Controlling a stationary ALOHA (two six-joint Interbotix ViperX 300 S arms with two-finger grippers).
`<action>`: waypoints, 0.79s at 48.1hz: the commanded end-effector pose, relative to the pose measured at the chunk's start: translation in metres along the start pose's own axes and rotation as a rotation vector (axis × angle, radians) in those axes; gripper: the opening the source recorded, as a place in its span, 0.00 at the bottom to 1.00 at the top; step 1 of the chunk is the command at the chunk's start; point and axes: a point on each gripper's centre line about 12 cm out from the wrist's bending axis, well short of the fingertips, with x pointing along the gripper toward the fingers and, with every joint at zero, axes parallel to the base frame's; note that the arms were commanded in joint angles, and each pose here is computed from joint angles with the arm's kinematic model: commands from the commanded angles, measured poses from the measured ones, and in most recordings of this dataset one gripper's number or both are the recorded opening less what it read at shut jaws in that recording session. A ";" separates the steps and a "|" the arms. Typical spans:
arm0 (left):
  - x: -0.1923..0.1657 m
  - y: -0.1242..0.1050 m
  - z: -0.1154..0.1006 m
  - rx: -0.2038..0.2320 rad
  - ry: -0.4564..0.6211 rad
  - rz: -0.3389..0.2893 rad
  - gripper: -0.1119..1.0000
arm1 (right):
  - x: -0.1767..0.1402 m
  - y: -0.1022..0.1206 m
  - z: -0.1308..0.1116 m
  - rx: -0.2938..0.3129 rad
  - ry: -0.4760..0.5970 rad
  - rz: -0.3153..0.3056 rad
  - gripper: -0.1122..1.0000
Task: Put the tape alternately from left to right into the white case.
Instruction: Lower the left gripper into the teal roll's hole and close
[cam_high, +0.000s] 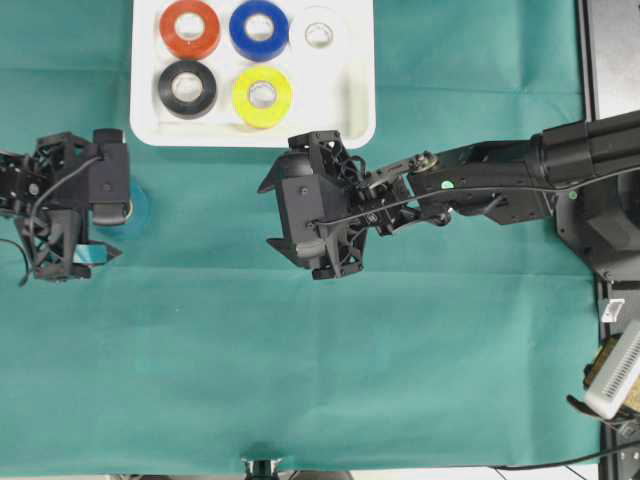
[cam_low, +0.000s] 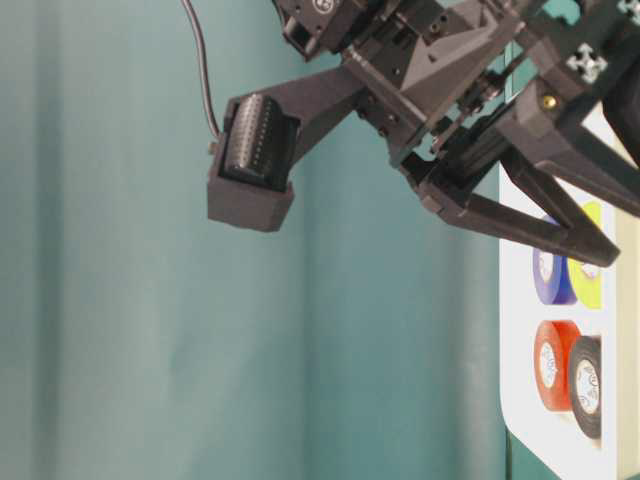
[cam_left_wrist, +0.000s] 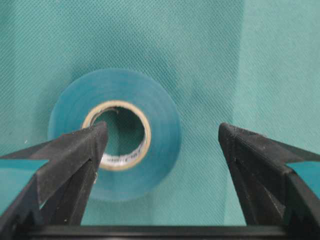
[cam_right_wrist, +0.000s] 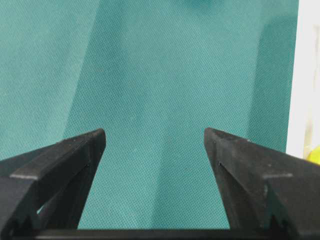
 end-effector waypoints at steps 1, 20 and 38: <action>0.004 -0.001 0.005 0.000 -0.016 -0.004 0.99 | -0.010 0.001 0.013 -0.002 -0.042 0.004 0.91; 0.017 0.000 -0.002 -0.004 0.032 0.006 0.97 | -0.009 0.001 0.011 -0.003 -0.038 0.004 0.91; 0.015 0.000 -0.004 -0.004 0.030 0.006 0.32 | -0.009 0.001 0.010 -0.001 -0.035 0.004 0.91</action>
